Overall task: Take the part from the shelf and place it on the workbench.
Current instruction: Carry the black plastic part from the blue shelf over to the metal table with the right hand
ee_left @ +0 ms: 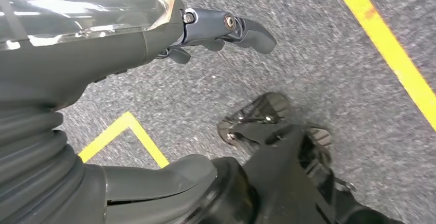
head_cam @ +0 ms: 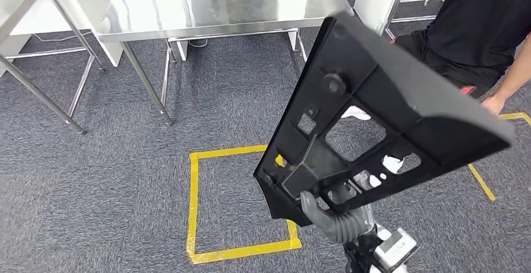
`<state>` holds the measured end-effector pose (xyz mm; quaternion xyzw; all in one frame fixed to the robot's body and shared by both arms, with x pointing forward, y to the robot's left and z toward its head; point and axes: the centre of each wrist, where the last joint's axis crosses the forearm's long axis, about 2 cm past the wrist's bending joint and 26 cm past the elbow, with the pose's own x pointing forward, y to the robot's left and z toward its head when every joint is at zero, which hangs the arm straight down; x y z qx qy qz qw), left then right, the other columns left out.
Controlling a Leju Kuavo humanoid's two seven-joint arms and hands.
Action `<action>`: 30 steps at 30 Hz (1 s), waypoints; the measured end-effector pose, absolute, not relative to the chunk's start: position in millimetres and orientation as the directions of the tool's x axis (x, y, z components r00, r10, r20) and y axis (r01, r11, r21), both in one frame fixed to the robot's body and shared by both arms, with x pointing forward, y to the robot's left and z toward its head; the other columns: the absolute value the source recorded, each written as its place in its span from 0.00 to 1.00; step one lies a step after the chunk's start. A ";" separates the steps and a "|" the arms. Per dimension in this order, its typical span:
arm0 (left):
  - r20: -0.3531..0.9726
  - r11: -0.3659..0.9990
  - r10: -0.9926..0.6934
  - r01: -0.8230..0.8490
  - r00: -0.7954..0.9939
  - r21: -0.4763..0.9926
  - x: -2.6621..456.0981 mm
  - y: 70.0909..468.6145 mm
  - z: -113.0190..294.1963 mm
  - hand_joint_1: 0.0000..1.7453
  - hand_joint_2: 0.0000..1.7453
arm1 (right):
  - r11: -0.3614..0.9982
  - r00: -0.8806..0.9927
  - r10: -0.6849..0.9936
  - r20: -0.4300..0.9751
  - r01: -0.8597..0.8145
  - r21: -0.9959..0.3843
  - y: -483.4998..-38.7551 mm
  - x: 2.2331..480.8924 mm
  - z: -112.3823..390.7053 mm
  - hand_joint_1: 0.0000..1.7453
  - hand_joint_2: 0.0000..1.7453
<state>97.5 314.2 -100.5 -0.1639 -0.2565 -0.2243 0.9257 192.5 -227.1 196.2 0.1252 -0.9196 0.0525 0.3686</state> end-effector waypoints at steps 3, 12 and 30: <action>0.559 0.848 -0.315 0.492 0.767 -0.197 97.6 315.0 -100.3 0.00 1.00 | 0.961 -0.701 -0.197 0.685 -0.276 -0.006 -227.4 198.2 201.5 1.00 1.00; 0.549 0.856 -0.299 0.474 0.781 -0.208 89.8 317.0 -101.8 0.00 1.00 | 0.958 -0.707 -0.193 0.680 -0.285 -0.025 -226.1 202.7 206.4 1.00 1.00; 0.539 0.870 -0.268 0.441 0.799 -0.221 82.9 316.2 -103.3 0.00 1.00 | 0.975 -0.721 -0.115 0.683 -0.215 -0.063 -231.0 212.2 217.6 1.00 1.00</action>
